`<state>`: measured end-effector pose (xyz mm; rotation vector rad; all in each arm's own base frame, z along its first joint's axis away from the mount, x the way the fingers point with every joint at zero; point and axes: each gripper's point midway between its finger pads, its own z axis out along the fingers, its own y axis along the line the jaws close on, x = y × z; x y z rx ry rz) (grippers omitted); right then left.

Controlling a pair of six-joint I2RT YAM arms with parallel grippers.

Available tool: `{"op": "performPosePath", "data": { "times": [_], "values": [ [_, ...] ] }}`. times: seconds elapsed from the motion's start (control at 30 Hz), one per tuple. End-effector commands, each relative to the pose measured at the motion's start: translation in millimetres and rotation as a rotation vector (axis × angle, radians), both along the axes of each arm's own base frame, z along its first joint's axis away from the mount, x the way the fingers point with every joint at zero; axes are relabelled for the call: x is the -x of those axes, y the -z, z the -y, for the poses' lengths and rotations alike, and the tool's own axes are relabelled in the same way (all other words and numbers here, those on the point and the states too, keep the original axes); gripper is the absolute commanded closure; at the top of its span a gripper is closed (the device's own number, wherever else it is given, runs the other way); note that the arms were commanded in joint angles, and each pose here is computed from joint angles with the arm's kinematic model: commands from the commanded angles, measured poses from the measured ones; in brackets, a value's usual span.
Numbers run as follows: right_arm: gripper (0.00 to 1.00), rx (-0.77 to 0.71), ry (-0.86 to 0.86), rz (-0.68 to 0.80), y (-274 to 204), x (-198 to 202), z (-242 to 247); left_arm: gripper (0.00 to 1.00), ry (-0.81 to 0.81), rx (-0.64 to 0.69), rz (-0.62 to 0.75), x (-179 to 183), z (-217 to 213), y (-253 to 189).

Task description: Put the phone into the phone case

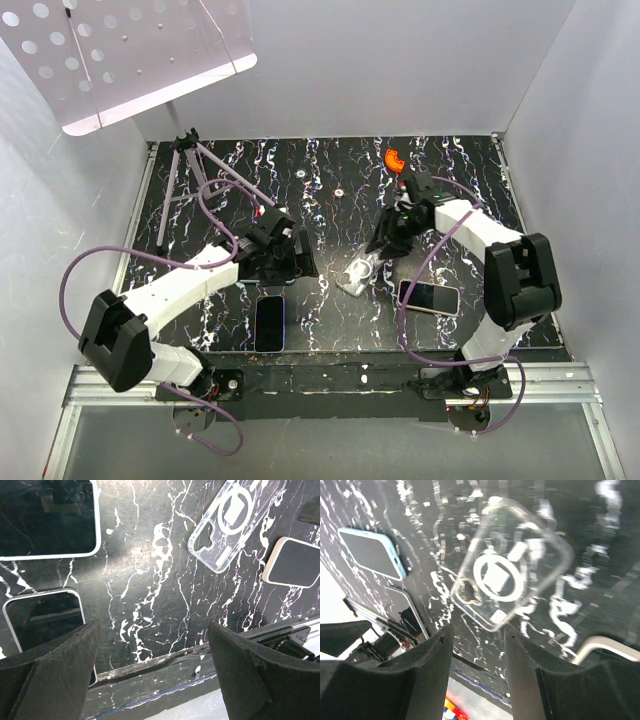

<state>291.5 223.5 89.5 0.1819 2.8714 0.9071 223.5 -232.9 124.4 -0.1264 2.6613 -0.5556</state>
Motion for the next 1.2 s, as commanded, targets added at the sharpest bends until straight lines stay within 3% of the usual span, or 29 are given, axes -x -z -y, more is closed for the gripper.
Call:
{"op": "performPosePath", "data": {
  "times": [0.0,0.33,0.47,0.83,1.0,1.17],
  "values": [
    [0.48,0.008,0.083,0.036,-5,-3,45,0.15,0.032,0.070,-0.039,-4,28,3],
    [0.48,-0.005,0.146,0.051,-9,8,73,0.19,0.021,0.033,-0.137,-23,64,32],
    [0.48,-0.013,0.139,0.037,-4,13,73,0.30,0.047,0.025,-0.154,-28,84,40],
    [0.48,-0.012,0.123,0.033,1,17,74,0.45,0.062,-0.040,-0.205,-36,109,79],
    [0.48,-0.011,0.120,0.028,5,15,74,0.62,0.078,-0.088,-0.211,-37,108,96],
    [0.48,-0.001,0.114,0.038,4,16,76,0.91,0.083,-0.149,-0.192,-38,95,100]
  ]
}}
